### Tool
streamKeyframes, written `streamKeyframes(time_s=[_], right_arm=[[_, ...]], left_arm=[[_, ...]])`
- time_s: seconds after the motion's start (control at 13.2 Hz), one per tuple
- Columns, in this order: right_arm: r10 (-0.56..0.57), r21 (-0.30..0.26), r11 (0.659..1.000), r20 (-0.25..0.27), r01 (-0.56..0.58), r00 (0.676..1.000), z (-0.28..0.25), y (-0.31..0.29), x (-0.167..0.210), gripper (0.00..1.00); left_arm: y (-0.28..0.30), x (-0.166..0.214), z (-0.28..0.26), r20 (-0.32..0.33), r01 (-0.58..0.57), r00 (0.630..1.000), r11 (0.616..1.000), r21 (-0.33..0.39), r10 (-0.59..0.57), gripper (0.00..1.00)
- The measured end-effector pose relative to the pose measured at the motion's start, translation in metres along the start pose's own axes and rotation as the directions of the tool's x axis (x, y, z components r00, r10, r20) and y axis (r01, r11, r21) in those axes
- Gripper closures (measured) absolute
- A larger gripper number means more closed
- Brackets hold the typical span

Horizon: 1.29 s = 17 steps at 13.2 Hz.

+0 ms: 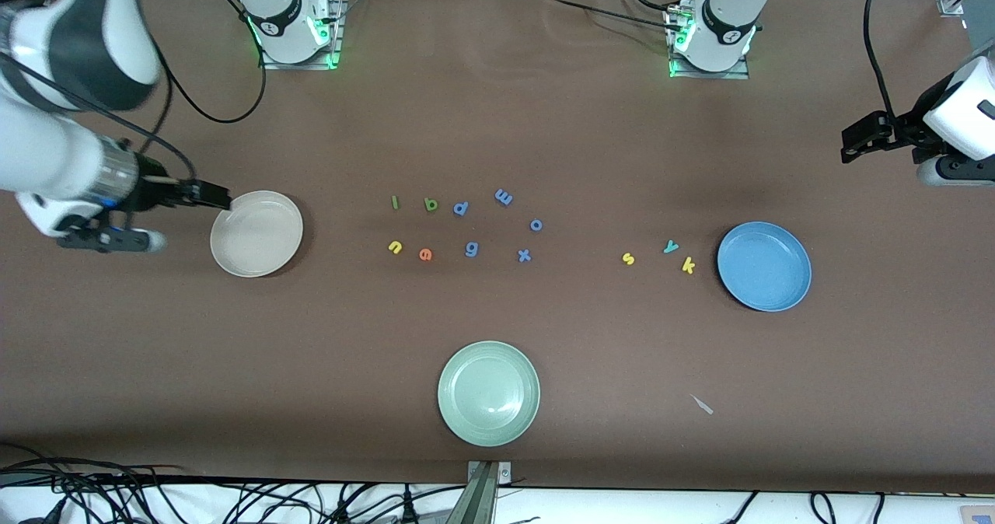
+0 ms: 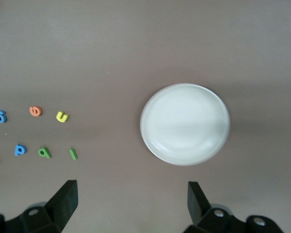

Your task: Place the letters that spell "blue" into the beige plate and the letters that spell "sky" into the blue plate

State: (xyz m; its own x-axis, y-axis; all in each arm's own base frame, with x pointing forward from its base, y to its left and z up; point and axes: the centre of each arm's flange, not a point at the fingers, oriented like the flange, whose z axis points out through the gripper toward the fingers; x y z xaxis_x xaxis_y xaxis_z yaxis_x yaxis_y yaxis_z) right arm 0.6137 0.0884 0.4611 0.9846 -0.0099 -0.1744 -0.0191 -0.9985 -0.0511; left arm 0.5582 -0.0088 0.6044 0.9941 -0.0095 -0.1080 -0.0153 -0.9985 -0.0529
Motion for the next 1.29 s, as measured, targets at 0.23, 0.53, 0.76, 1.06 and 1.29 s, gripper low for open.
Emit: streamKeyframes(time_s=[0.23, 0.53, 0.76, 1.06, 1.29], right_arm=[[-0.067, -0.016, 0.998, -0.03, 0.067, 0.997, 0.062, -0.051, 0.012, 0.0], [-0.046, -0.027, 0.999, -0.08, 0.044, 0.996, 0.15, -0.099, -0.01, 0.0], [-0.099, -0.03, 0.995, -0.135, 0.096, 0.986, 0.196, -0.138, -0.038, 0.0], [-0.111, -0.041, 0.994, -0.139, 0.106, 0.984, 0.245, -0.144, -0.068, 0.0], [-0.094, -0.049, 0.995, -0.117, 0.089, 0.989, 0.26, -0.147, -0.077, 0.0]], left_arm=[[0.002, 0.0, 0.0, -0.001, -0.002, 1.0, 1.0, 0.0, 0.002, 0.0], [0.017, -0.001, -0.001, 0.004, -0.022, 1.0, 1.0, 0.002, 0.022, 0.0], [0.033, -0.002, -0.002, 0.005, -0.045, 0.999, 0.999, 0.004, 0.044, 0.0], [0.04, -0.001, 0.016, 0.044, -0.055, 0.997, 0.998, -0.018, 0.056, 0.0], [0.065, 0.01, 0.061, 0.036, -0.089, 0.995, 0.995, -0.047, 0.091, 0.0]])
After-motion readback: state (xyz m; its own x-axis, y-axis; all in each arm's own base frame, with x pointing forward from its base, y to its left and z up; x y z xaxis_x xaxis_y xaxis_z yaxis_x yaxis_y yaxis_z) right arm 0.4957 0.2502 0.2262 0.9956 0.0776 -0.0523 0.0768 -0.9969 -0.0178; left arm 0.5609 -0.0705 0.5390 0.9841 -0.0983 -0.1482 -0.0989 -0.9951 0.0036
